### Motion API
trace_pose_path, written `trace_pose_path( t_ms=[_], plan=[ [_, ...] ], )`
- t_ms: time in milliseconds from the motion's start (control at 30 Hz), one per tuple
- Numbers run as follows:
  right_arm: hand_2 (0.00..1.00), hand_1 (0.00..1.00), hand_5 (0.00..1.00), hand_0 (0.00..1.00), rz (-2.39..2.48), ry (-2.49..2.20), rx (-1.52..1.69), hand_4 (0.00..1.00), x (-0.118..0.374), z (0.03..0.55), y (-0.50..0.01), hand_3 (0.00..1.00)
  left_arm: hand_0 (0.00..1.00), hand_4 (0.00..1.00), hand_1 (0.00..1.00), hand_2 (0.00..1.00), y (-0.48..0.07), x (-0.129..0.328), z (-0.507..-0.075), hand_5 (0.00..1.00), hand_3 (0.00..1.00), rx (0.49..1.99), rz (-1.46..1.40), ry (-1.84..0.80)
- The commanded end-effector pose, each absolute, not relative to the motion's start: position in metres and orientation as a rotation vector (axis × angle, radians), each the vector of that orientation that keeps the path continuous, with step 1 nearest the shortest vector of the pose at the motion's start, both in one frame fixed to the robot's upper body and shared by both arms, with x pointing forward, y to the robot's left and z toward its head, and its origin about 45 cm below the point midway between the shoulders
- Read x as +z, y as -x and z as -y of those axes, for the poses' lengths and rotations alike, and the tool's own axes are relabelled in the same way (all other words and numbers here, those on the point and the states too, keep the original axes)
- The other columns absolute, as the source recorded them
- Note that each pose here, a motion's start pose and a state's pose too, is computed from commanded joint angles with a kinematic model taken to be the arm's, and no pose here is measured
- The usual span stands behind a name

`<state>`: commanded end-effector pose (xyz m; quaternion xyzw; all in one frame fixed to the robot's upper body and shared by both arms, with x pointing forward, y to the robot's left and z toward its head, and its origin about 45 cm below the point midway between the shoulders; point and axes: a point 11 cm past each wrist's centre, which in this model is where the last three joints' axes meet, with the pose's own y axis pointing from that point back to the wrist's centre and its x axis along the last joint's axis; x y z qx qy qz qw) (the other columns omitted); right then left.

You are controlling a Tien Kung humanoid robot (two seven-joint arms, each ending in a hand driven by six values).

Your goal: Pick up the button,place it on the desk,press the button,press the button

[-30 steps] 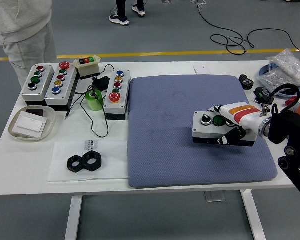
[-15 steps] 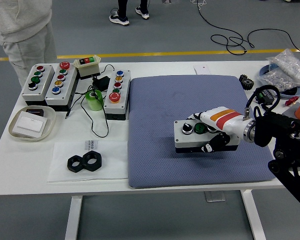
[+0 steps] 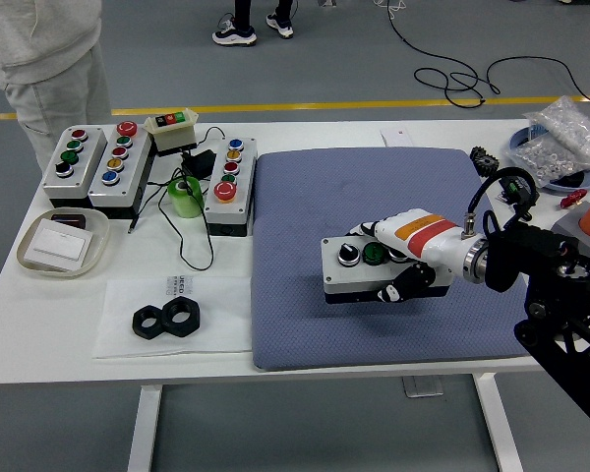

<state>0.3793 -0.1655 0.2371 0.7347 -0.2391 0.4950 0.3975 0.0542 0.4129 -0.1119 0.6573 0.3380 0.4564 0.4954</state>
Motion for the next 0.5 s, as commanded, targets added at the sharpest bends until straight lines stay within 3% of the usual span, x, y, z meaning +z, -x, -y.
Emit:
trace_pose_path(
  t_ms=[500],
  plan=[
    [0.204, 0.145, 0.002, 0.147, 0.587, -1.901, 1.197, 0.432, 0.214, 0.160, -0.371, 0.340, 0.743, 0.552, 0.906, 0.955, -0.057, -0.113, -0.409, 0.998, 0.791, 1.105, -0.815, -1.582]
  ],
)
